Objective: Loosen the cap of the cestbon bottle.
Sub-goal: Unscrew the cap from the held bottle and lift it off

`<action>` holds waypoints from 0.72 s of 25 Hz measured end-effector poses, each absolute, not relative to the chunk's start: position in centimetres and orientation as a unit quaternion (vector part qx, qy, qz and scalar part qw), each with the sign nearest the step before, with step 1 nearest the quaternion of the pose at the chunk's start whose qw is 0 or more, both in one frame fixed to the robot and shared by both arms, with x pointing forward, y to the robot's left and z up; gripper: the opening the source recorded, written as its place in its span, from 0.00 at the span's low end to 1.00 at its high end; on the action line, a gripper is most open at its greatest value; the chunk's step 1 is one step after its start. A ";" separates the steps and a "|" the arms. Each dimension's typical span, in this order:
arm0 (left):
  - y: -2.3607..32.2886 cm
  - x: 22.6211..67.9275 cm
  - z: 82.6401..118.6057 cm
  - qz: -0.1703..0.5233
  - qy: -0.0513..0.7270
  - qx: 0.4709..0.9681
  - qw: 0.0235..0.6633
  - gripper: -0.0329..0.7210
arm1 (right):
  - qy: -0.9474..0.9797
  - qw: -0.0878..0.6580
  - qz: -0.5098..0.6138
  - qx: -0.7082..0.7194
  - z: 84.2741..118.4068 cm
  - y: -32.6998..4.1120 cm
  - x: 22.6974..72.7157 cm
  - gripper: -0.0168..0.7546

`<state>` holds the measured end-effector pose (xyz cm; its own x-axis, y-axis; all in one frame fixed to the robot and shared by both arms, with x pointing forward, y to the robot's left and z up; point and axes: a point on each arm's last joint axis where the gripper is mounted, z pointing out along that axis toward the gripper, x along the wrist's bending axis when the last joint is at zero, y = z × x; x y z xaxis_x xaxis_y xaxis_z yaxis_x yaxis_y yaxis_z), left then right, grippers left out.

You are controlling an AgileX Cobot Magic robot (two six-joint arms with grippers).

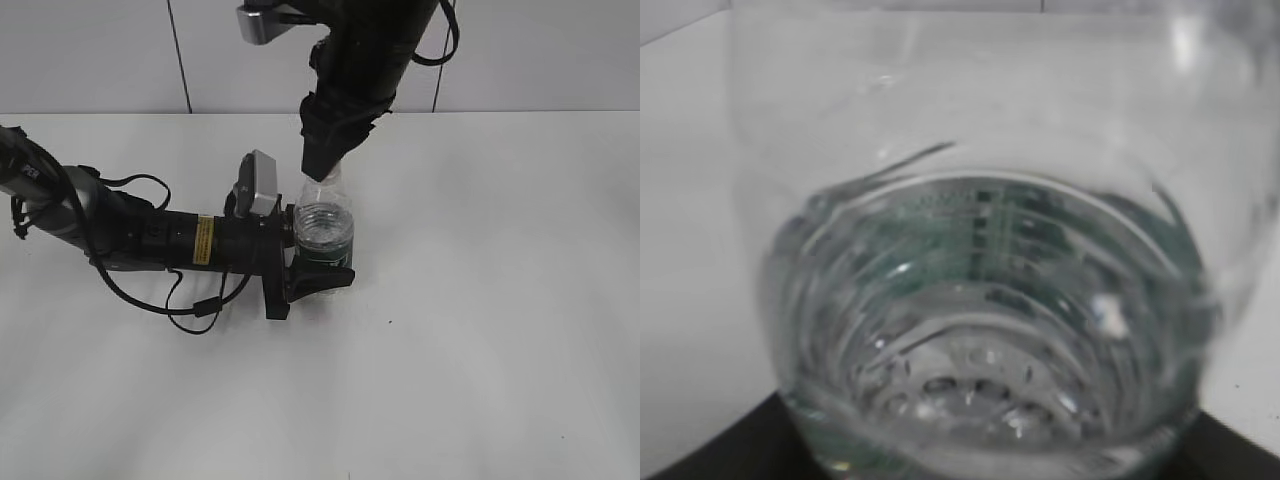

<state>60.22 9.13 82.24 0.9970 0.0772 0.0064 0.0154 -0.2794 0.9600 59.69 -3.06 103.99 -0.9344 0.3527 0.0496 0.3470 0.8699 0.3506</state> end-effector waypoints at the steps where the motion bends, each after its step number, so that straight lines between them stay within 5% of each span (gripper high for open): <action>1: 9.1 60.2 82.3 0.025 0.028 0.799 0.600 0.58 | 0.971 0.012 0.179 0.157 104.0 -3.1 59.7 0.42; 18: 9.1 60.1 82.2 0.020 0.027 0.800 0.600 0.58 | 0.974 0.066 0.167 -0.139 104.1 -3.1 59.7 0.41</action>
